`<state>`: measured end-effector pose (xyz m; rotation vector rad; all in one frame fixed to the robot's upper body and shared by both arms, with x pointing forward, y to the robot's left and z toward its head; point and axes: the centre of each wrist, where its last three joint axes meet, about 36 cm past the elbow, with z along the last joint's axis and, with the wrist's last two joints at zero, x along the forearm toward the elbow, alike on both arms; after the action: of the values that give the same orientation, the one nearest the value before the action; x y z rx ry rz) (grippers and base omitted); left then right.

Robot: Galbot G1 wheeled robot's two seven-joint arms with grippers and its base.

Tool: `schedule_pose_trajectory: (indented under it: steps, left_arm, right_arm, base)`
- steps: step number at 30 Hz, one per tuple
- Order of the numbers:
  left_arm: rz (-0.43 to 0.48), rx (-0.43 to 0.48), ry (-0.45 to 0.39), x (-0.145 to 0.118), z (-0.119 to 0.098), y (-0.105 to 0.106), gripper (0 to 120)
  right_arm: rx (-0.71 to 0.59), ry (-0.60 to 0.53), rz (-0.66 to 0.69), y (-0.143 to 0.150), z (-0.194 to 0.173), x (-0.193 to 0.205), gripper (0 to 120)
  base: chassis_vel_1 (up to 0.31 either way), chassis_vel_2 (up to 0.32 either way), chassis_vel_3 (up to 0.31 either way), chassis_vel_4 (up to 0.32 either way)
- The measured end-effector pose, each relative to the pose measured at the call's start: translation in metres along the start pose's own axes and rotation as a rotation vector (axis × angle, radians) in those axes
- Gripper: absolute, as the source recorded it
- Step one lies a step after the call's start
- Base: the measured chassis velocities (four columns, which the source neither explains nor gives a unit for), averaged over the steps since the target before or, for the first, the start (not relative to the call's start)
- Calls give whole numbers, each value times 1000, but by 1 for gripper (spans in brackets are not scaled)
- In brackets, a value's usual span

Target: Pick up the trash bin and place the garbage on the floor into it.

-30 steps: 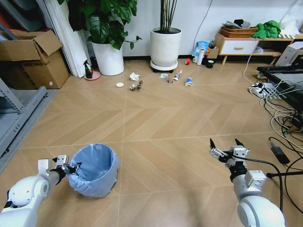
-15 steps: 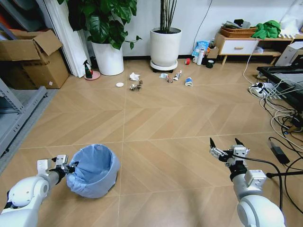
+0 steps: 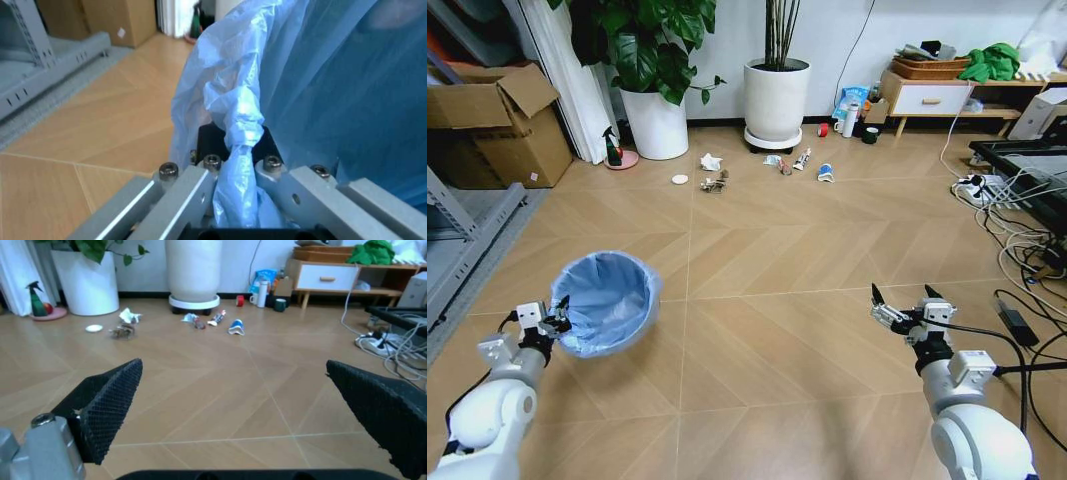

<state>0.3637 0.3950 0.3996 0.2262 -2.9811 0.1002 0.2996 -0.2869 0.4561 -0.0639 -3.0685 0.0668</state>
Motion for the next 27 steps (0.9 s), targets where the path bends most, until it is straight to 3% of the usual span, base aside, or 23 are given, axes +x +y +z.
schedule_pose_trajectory:
  steps: [9, 19, 27]
  left_arm:
    - [-6, 6, -73, 19, -4, -26, 0]
    - [12, -8, -59, 21, -10, -29, 0]
    - [12, -32, -33, 22, -10, -26, 0]
  right_arm:
    - [3, -5, -34, -1, -1, 1, 100]
    - [9, -11, -33, 0, 2, 1, 100]
    - [25, -16, -28, 0, 3, 3, 100]
  base:
    - [0, 0, 0, 0]
    - [-17, 17, 14, -18]
    - [-111, 195, 103, -196]
